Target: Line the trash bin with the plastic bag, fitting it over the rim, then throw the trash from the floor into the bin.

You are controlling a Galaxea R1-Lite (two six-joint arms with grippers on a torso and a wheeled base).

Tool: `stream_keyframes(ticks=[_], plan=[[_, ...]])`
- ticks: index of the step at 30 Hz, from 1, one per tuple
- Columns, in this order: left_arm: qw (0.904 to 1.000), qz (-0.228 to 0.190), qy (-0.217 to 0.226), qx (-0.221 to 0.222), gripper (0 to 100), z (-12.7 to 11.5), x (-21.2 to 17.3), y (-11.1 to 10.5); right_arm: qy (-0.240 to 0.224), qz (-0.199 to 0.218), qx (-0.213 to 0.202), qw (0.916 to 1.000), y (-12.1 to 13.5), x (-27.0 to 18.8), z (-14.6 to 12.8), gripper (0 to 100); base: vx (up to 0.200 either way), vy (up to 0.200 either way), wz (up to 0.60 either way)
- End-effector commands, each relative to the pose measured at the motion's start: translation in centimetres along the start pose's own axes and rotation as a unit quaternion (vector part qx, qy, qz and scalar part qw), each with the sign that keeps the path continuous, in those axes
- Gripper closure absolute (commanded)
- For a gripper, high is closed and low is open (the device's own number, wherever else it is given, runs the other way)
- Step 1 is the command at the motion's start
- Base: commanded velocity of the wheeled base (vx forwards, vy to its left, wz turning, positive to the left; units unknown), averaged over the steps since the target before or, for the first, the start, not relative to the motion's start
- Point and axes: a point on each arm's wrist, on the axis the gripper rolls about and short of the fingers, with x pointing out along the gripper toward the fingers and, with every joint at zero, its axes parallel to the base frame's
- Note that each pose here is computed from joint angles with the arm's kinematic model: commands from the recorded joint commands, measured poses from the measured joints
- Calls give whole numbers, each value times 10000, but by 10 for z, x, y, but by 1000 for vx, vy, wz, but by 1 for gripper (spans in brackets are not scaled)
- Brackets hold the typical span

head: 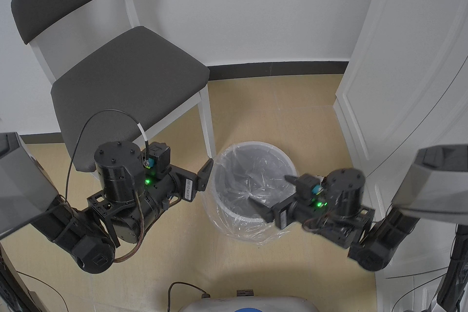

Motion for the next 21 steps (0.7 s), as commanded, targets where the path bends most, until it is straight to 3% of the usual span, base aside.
stream_keyframes(ticks=[1,2,3,7,14,21], plan=[[9984,-169,440,299,0,-25,3,-9,-84,-1142,-227,9932,-81,-16,38,0,0,0,0],[9984,-169,440,299,0,-25,3,-9,-84,-1142,-227,9932,-81,-16,38,0,0,0,0],[9962,-259,620,559,0,-35,0,-9,407,-1377,-255,9893,-118,-10,26,0,0,0,0],[9916,-342,835,931,0,-46,-3,-8,807,-1274,-395,9878,-149,-4,-1,0,0,0,0],[9908,-320,910,949,0,-51,-1,-6,1287,-1167,-727,9821,-168,3,-36,0,0,0,0],[9907,-292,916,968,0,-51,-1,-4,1597,-1051,-707,9790,-159,34,-74,0,0,0,0]])
